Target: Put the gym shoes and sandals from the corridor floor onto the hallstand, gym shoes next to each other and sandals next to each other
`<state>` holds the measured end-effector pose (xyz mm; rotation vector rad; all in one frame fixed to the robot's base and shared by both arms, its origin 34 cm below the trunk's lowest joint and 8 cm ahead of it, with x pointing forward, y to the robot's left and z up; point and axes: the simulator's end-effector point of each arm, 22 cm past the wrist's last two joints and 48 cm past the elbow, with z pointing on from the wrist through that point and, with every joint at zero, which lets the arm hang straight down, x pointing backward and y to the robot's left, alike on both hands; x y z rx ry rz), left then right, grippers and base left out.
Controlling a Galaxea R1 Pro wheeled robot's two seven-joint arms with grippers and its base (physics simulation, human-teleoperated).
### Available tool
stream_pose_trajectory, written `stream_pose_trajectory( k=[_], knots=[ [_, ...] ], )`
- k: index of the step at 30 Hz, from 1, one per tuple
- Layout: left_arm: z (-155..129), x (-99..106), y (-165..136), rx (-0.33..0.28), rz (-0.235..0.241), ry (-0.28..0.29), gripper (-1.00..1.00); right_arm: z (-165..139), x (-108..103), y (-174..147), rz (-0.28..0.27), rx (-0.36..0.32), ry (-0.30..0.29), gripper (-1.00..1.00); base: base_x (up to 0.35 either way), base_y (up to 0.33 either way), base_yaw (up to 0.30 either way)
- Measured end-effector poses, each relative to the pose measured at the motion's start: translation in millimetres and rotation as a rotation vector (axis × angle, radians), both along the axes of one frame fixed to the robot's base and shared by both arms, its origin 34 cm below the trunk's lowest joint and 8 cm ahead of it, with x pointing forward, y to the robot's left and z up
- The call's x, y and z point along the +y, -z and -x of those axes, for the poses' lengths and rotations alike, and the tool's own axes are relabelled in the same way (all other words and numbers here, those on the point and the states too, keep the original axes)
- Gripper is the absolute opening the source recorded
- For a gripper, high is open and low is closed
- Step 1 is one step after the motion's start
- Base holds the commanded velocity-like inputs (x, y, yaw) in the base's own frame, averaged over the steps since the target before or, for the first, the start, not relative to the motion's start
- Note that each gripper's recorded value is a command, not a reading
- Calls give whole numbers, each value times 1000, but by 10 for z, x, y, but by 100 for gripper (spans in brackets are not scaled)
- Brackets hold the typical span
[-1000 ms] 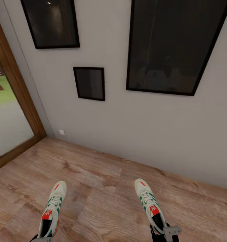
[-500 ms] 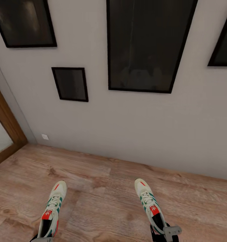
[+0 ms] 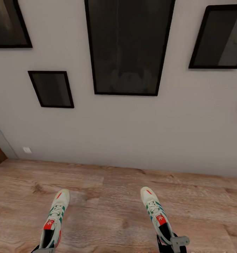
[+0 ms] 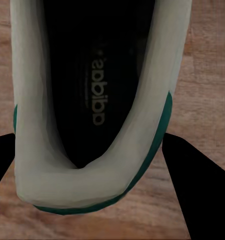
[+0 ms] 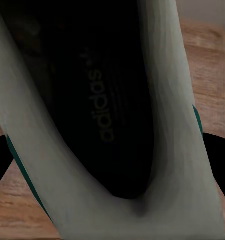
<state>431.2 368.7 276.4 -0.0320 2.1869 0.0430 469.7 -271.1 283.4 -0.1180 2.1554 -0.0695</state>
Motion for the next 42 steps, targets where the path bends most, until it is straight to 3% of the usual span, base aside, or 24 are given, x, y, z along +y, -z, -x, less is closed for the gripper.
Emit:
stream_pose_trajectory(
  k=[42],
  knots=[
    [6, -4, 6, 3, 1, 0, -100, 3, -7, 1, 1, 1, -1, -100, 0, 0, -283]
  ],
)
